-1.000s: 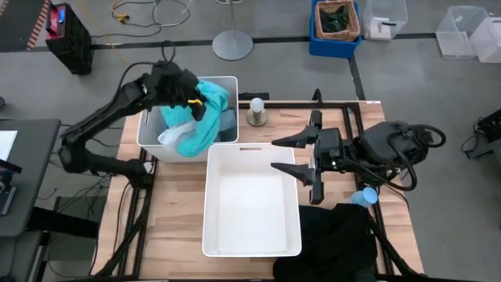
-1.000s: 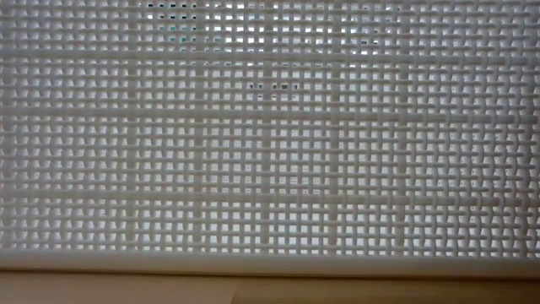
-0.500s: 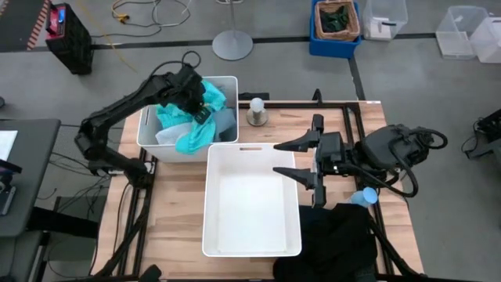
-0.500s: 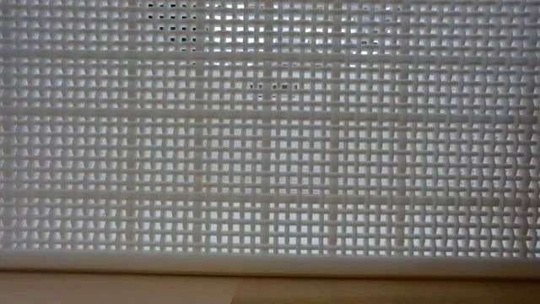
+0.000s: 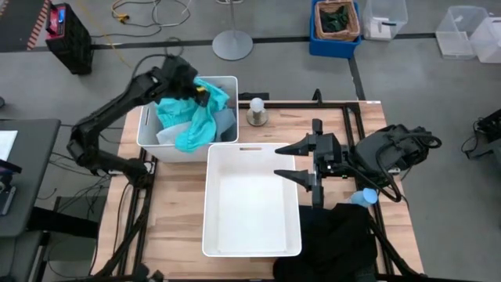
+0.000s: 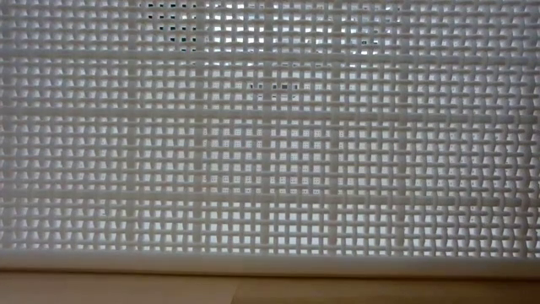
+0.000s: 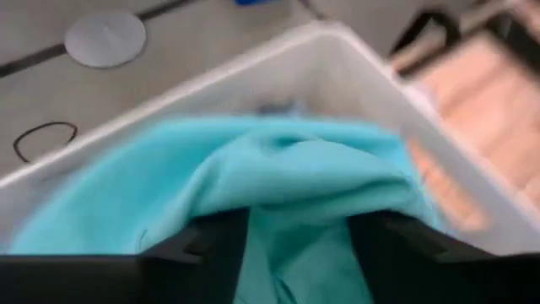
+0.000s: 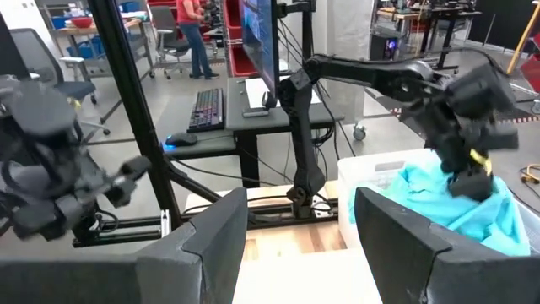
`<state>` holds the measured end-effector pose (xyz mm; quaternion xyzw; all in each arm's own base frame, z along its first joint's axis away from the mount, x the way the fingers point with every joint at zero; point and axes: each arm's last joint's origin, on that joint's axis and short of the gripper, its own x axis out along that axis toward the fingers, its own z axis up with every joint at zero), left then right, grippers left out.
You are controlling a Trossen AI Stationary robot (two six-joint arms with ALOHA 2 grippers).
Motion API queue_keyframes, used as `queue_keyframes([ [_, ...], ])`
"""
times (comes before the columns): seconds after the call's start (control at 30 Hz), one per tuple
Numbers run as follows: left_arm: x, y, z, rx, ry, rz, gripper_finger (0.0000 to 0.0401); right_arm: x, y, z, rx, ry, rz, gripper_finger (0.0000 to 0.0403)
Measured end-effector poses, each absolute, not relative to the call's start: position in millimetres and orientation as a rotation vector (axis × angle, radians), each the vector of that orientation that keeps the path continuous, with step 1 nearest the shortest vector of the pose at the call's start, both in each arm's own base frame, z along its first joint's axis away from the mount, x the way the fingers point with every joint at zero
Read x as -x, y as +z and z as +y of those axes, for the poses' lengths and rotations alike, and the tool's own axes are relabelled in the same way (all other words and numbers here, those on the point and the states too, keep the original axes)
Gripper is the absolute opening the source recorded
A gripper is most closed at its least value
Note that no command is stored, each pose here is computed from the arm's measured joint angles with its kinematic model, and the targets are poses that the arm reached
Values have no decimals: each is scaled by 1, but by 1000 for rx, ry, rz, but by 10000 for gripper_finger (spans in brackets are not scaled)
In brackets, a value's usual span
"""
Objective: Sort clothes
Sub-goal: Put light blue shorts into the top white bin, then put the black long sleeve into the bottom white bin
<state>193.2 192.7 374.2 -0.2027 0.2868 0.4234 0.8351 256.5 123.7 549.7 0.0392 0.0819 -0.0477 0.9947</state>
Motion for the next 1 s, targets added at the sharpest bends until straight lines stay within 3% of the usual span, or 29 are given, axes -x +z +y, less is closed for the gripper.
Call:
queue_keyframes([
  [0.1, -181, 395, 182, 457, 821, 518, 233, -256, 550, 124, -79, -96, 164, 234],
  [0.23, -167, 413, 162, 464, 765, 476, 229, -257, 550, 123, -79, -97, 164, 234],
  [0.47, -146, 434, 146, 335, 975, 365, 212, -257, 550, 123, -83, -100, 163, 234],
  [0.53, -144, 438, 141, 347, 884, 343, 223, -257, 550, 123, -92, -101, 164, 234],
  [0.63, -148, 439, 130, 385, 596, 344, 235, -255, 545, 124, -106, -95, 207, 234],
  [0.7, -152, 437, 124, 404, 513, 375, 236, -252, 538, 126, -128, -69, 285, 234],
  [1.0, -161, 435, 109, 398, 460, 406, 231, -235, 480, 153, -308, -66, 847, 234],
])
